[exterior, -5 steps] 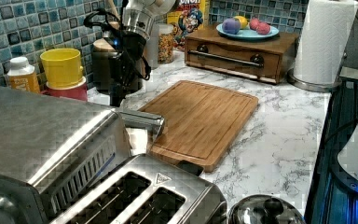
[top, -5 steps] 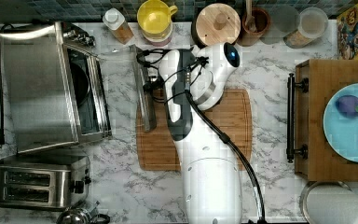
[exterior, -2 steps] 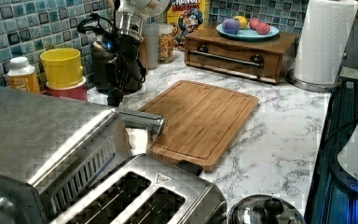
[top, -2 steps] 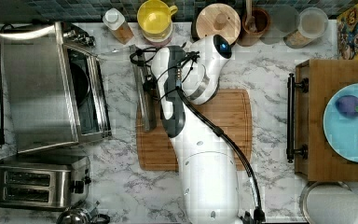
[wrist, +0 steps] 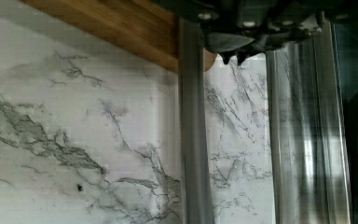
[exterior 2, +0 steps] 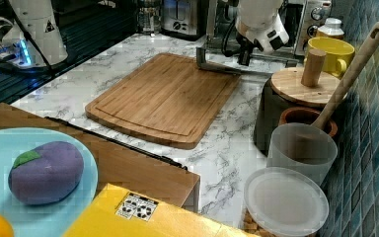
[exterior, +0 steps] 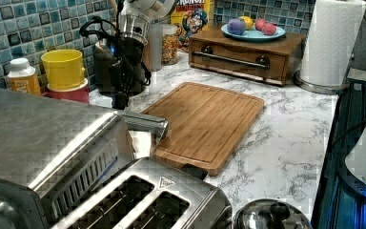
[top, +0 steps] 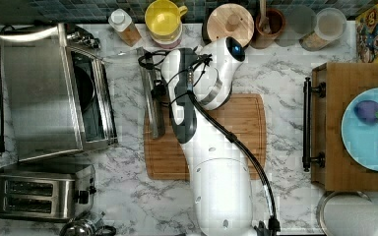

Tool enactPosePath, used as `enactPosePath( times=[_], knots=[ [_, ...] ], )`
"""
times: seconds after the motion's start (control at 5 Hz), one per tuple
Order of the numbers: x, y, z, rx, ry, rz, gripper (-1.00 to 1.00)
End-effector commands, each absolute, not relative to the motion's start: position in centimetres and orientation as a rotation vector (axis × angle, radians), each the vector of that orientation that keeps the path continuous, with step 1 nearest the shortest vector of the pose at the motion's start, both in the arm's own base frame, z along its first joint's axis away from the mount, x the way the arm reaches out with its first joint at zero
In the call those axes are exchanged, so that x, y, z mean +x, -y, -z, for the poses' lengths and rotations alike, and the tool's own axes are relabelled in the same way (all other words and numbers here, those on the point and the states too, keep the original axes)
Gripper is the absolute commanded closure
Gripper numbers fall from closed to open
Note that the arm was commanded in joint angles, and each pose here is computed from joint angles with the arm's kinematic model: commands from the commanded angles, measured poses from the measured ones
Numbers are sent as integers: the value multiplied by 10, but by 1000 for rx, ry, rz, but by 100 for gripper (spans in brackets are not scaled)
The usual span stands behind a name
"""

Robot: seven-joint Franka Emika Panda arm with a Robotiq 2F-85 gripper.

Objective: Close the oven.

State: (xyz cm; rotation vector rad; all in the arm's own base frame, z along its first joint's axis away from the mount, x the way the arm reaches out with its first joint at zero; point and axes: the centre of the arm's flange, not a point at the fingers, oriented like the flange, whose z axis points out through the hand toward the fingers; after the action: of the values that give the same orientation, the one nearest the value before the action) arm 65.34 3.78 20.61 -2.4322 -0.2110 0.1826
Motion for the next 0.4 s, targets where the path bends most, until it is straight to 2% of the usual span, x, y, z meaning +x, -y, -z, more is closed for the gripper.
enactPosePath(
  times=[0.2, 0.4],
  knots=[
    [664, -133, -259, -2231, 330, -242, 100],
    [659, -164, -318, -2188, 423, -169, 100]
  ],
)
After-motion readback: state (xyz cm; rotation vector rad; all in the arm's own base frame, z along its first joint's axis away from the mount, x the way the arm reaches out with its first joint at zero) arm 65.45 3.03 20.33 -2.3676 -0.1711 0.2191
